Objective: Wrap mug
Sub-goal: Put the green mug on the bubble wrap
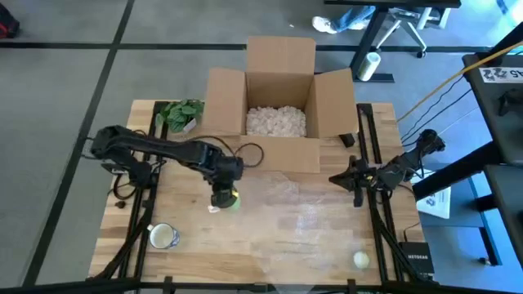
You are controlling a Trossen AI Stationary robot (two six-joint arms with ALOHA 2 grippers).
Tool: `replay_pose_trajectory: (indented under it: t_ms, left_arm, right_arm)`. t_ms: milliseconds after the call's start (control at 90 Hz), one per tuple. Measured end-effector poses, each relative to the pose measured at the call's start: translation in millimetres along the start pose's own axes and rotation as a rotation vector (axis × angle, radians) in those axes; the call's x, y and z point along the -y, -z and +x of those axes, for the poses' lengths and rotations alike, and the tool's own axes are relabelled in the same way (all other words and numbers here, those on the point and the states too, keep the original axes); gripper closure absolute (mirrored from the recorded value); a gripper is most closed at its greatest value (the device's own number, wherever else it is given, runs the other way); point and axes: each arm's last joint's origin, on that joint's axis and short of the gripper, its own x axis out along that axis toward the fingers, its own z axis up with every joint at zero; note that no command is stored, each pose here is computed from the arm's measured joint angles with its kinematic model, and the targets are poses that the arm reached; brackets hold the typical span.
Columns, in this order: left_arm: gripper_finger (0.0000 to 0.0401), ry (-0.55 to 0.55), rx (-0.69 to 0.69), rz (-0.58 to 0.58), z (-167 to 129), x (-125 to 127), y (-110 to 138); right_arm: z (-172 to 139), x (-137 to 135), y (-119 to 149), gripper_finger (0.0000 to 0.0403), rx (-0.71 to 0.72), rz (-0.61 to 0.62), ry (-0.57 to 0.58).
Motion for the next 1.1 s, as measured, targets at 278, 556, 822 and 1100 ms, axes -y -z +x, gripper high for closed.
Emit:
replay_pose_trajectory:
  t_ms: [278,556,822,1100]
  left_arm:
    - [0.0401,0.025,0.008,-0.01,3.2,48.9,-11.0]
    - [0.0401,0.019,0.066,-0.101,4.1,74.4,-16.7]
    - [0.0401,0.049,0.138,-0.156,3.5,97.9,-14.3]
    - [0.0401,0.073,0.159,-0.146,35.8,107.3,-27.9]
  right_arm:
    - [-0.7,-3.3,-5.3,0.0403,-0.024,-0.012,0.002]
    - [-2.8,-16.5,-26.1,0.0403,-0.212,-0.066,0.076]
    - [8.7,-33.4,-32.6,0.0403,-0.441,-0.122,0.157]
    - [25.5,-57.9,-40.2,0.0403,-0.569,-0.158,0.137]
